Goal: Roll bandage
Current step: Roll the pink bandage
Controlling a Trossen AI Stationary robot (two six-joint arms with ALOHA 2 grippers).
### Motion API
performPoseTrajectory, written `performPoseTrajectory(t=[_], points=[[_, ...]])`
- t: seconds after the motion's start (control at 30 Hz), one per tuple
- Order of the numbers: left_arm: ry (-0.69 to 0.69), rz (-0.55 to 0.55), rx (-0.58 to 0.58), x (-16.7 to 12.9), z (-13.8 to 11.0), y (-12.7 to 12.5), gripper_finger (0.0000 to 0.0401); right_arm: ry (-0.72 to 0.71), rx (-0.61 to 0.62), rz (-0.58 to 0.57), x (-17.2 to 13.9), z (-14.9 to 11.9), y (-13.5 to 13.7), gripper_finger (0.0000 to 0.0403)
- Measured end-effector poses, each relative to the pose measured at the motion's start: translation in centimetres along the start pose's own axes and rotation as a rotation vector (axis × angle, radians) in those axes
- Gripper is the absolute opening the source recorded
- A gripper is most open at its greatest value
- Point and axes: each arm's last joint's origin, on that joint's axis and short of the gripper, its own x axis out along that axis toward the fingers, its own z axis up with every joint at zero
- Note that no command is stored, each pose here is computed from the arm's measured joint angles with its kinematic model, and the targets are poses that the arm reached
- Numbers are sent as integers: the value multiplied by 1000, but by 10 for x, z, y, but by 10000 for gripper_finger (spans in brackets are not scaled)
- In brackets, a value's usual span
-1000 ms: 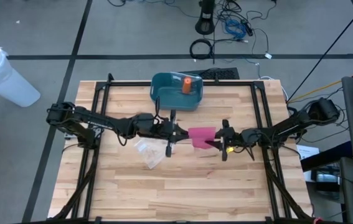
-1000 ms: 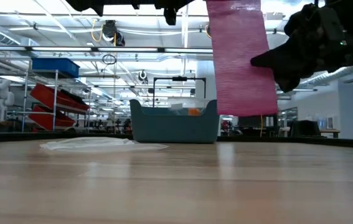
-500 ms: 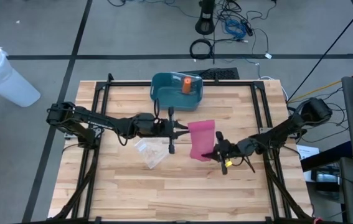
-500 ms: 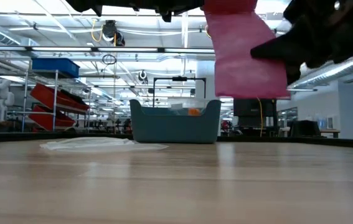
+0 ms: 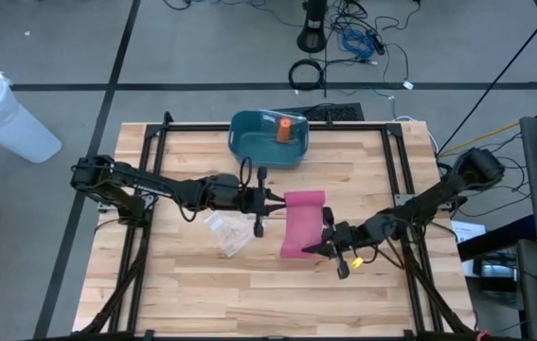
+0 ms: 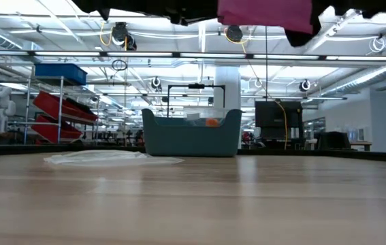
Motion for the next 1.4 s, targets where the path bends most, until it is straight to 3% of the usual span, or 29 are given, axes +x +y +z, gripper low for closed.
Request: performPoseTrajectory(t=[0.53,1.03,1.23,1.4], points=[[29,-77,5,-1,1,-16,12,-151,-49,-190,-28,53,-14,0],[16,-116,5,-1,3,-21,12,-203,8,-294,-34,67,-41,0],[8,-137,6,-2,4,-25,12,-209,133,-399,-34,66,-55,4],[7,-144,8,-2,5,-28,12,-194,507,-461,-33,54,-67,39]])
